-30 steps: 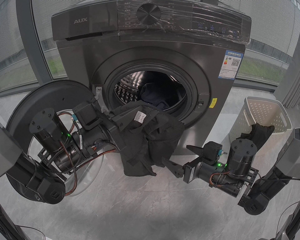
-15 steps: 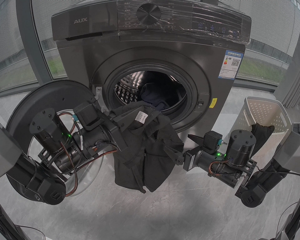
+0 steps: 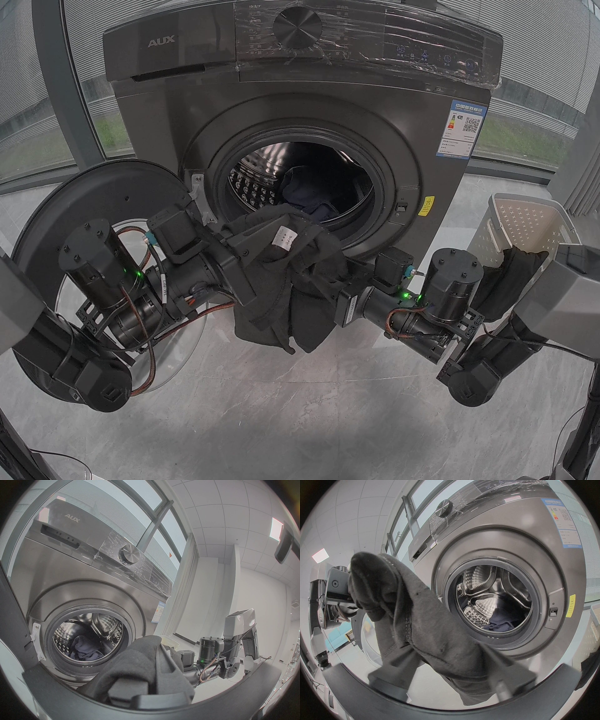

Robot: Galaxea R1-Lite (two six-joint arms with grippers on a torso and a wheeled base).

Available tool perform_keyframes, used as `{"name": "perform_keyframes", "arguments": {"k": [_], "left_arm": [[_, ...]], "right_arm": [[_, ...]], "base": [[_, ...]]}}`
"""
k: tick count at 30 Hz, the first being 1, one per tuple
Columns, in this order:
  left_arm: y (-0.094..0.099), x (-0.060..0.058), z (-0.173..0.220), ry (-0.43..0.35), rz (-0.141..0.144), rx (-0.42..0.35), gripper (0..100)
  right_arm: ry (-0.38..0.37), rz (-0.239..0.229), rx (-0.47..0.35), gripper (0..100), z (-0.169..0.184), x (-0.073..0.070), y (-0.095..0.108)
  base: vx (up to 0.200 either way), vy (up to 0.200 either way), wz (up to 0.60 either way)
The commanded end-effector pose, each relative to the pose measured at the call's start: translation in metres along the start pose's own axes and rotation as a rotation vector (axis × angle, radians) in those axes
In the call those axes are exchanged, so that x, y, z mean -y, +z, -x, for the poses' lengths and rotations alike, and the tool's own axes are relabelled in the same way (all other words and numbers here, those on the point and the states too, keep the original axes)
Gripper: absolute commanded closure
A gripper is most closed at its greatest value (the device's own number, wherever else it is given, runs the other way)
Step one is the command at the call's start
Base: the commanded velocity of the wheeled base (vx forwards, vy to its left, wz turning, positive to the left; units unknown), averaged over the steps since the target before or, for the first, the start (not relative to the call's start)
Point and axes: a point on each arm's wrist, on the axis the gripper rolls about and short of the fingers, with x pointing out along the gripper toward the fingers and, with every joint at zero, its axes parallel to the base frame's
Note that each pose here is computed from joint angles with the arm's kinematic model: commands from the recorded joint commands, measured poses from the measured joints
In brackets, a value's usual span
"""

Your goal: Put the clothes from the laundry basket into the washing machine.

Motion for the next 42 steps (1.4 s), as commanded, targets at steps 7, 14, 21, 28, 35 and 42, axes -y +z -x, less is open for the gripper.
{"name": "perform_keyframes", "arguments": {"k": [7, 14, 21, 28, 35, 42], "left_arm": [[0.000, 0.000, 0.000, -0.001, 0.003, -0.001, 100], [-0.002, 0.000, 0.000, 0.001, 0.005, -0.006, 100], [-0.006, -0.001, 0.003, 0.003, 0.045, -0.025, 0], [-0.047, -0.003, 0.019, 0.048, 0.164, -0.182, 0], [-0.087, -0.012, 0.020, 0.075, 0.196, -0.274, 0], [-0.095, -0.013, 0.019, 0.080, 0.198, -0.297, 0]], "right_arm": [[0.000, 0.000, 0.004, 100, -0.001, 0.000, 0.000], [0.007, -0.001, 0.031, 100, 0.008, -0.005, 0.014], [0.004, -0.003, 0.059, 100, 0.026, -0.007, 0.032], [0.015, 0.005, 0.186, 100, 0.042, -0.011, 0.076], [0.017, 0.004, 0.213, 100, 0.045, -0.011, 0.084], [0.018, 0.006, 0.218, 100, 0.046, -0.012, 0.086]], "base": [[0.000, 0.000, 0.00], [0.000, 0.000, 0.00], [0.000, 0.000, 0.00], [0.000, 0.000, 0.00], [0.000, 0.000, 0.00], [0.000, 0.000, 0.00]]}}
